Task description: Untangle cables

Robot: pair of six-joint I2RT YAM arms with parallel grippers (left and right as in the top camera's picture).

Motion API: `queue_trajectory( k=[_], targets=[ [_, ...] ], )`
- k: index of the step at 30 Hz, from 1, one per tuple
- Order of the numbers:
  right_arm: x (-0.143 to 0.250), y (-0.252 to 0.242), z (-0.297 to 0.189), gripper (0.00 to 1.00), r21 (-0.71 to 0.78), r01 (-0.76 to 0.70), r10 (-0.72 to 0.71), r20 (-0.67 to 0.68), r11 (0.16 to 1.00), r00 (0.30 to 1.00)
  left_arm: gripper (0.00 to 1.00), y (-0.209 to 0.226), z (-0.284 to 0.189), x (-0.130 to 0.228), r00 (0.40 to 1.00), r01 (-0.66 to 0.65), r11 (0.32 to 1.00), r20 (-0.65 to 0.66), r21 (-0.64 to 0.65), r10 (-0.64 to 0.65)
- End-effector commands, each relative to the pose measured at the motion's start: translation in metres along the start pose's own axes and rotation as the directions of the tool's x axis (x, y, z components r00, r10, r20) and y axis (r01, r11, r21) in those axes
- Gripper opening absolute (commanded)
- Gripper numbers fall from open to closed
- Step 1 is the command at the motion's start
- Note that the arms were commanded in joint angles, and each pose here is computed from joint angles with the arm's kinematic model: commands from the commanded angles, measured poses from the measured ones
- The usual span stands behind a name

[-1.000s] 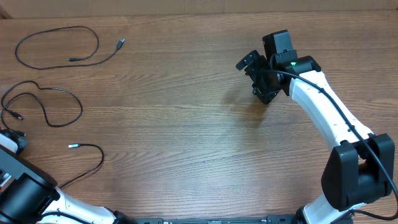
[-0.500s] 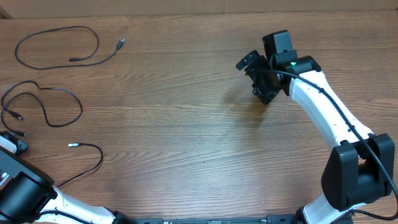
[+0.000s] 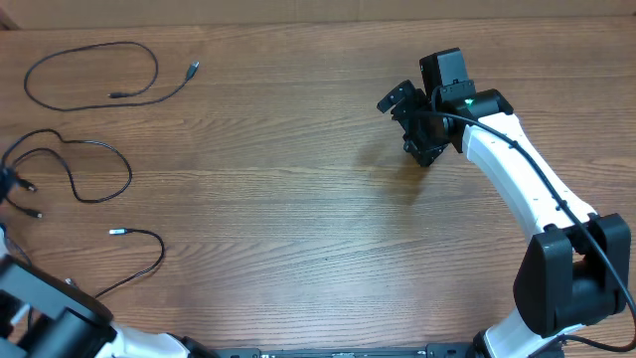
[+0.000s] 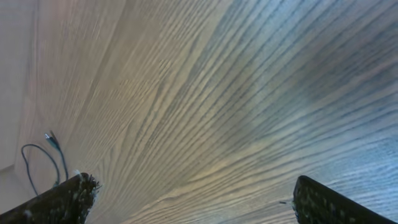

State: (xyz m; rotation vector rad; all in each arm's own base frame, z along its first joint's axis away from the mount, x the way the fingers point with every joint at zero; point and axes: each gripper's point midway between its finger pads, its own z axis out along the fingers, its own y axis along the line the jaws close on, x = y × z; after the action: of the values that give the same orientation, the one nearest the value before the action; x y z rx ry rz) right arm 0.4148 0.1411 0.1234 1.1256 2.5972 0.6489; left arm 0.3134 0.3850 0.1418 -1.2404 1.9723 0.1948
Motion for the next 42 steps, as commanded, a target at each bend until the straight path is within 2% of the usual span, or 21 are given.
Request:
queue_trajectory(
  k=[1, 5, 7, 11, 13, 14, 18, 24, 27, 31, 34, 37, 42],
  targets=[
    [0.002, 0.005, -0.005, 1.0, -0.012, 0.031, -0.031, 0.0, 0.999, 1.0, 1.0, -0.073, -0.034, -0.01, 0.974, 0.226, 0.912, -0.09, 0.343, -0.208],
    [0.002, 0.003, -0.005, 1.0, -0.008, 0.073, -0.073, -0.001, 0.997, 0.997, 1.0, -0.155, -0.062, 0.008, 0.979, 0.18, 0.774, -0.183, 0.608, -0.084],
    [0.002, 0.004, -0.005, 1.0, -0.009, 0.09, -0.09, 0.0, 0.996, 0.996, 0.99, -0.186, -0.068, 0.027, 0.977, 0.157, 0.746, -0.211, 0.647, -0.022],
    [0.002, 0.003, -0.005, 1.0, -0.009, 0.093, -0.093, 0.0, 0.996, 0.996, 1.0, -0.251, -0.082, 0.088, 0.955, 0.036, 0.717, -0.235, 0.697, 0.181],
    [0.003, 0.003, -0.005, 1.0, -0.007, 0.123, -0.123, -0.002, 0.992, 0.992, 1.0, -0.279, -0.094, 0.126, 0.923, -0.039, 0.69, -0.238, 0.723, 0.302],
    [0.003, 0.003, -0.005, 1.0, -0.007, 0.173, -0.173, -0.002, 0.985, 0.985, 1.0, -0.295, -0.104, 0.156, 0.888, -0.09, 0.67, -0.245, 0.737, 0.389],
    [0.004, 0.0, -0.005, 1.0, 0.001, 0.266, -0.266, -0.008, 0.964, 0.964, 1.0, -0.321, -0.132, 0.228, 0.779, -0.205, 0.616, -0.254, 0.761, 0.574],
    [0.004, -0.003, -0.005, 1.0, 0.013, 0.264, -0.264, -0.016, 0.964, 0.964, 1.0, -0.324, -0.157, 0.285, 0.67, -0.323, 0.606, -0.277, 0.727, 0.689],
    [0.003, -0.009, -0.007, 1.0, 0.029, 0.266, -0.265, -0.027, 0.964, 0.964, 1.0, -0.317, -0.17, 0.289, 0.647, -0.355, 0.608, -0.283, 0.71, 0.708],
    [0.002, -0.019, -0.017, 1.0, 0.051, 0.302, -0.3, -0.044, 0.952, 0.953, 1.0, -0.302, -0.196, 0.271, 0.659, -0.367, 0.62, -0.276, 0.693, 0.7],
    [0.0, -0.02, -0.034, 1.0, 0.041, 0.298, -0.297, -0.026, 0.954, 0.955, 0.99, -0.295, -0.225, 0.25, 0.692, -0.368, 0.609, -0.23, 0.703, 0.684],
    [0.0, -0.009, -0.061, 1.0, -0.008, 0.354, -0.354, 0.027, 0.935, 0.935, 0.99, -0.289, -0.271, 0.223, 0.742, -0.376, 0.571, -0.133, 0.73, 0.657],
    [0.002, 0.002, -0.117, 1.0, -0.065, 0.381, -0.369, 0.147, 0.922, 0.918, 1.0, -0.273, -0.331, 0.191, 0.8, -0.393, 0.516, 0.007, 0.761, 0.599]
  ],
)
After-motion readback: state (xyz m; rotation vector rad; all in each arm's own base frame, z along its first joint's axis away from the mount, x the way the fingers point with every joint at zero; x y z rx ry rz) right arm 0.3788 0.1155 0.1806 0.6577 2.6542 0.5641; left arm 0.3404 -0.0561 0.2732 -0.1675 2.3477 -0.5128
